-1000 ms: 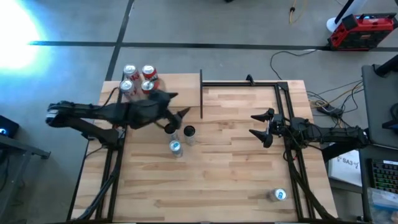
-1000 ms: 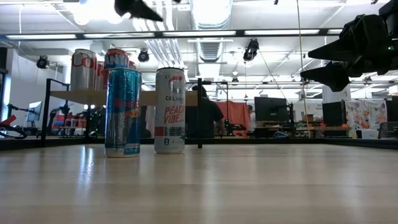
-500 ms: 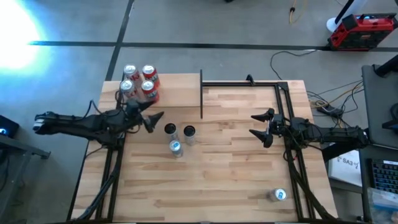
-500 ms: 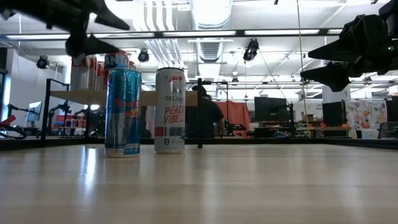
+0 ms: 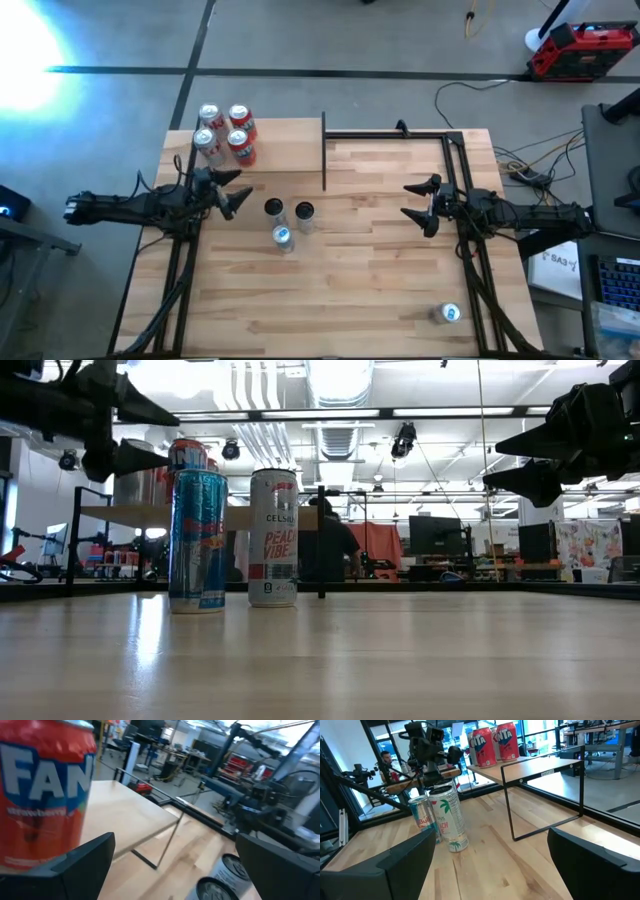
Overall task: Place canned beverage on shelf
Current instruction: Put the right white pink soda can on the shelf
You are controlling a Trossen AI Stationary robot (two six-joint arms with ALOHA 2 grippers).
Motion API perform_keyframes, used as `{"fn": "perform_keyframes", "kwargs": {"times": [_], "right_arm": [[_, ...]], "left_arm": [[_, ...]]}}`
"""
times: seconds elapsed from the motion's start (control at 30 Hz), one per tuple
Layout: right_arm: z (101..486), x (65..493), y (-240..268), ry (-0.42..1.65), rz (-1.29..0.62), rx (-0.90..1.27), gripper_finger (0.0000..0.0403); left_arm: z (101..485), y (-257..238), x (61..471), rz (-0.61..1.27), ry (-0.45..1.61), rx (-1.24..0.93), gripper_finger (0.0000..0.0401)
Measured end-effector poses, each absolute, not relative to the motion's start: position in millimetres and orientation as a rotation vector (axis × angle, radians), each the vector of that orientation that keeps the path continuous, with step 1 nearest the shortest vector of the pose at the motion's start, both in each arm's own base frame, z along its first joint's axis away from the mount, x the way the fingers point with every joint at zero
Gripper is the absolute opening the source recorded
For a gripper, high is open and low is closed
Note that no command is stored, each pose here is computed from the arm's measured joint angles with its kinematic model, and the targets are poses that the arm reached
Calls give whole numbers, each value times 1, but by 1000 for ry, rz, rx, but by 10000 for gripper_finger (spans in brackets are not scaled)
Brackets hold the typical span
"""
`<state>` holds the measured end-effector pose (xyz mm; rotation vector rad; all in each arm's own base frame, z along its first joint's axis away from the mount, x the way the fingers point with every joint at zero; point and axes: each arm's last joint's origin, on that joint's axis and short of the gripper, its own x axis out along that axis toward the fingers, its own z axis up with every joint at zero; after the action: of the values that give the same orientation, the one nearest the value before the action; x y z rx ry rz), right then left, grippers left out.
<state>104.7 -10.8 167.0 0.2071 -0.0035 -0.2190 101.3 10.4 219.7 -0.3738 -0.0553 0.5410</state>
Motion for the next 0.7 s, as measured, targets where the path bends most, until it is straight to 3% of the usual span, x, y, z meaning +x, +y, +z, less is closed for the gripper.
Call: {"fn": "perform_keyframes", "kwargs": {"times": [0.3, 0.7], "right_arm": [[167, 105, -11, -3, -219, 207, 368], [167, 105, -11, -3, -219, 207, 368]], "left_arm": [[208, 8, 94, 434, -82, -394, 398], [208, 9, 90, 426, -112, -403, 398]]}}
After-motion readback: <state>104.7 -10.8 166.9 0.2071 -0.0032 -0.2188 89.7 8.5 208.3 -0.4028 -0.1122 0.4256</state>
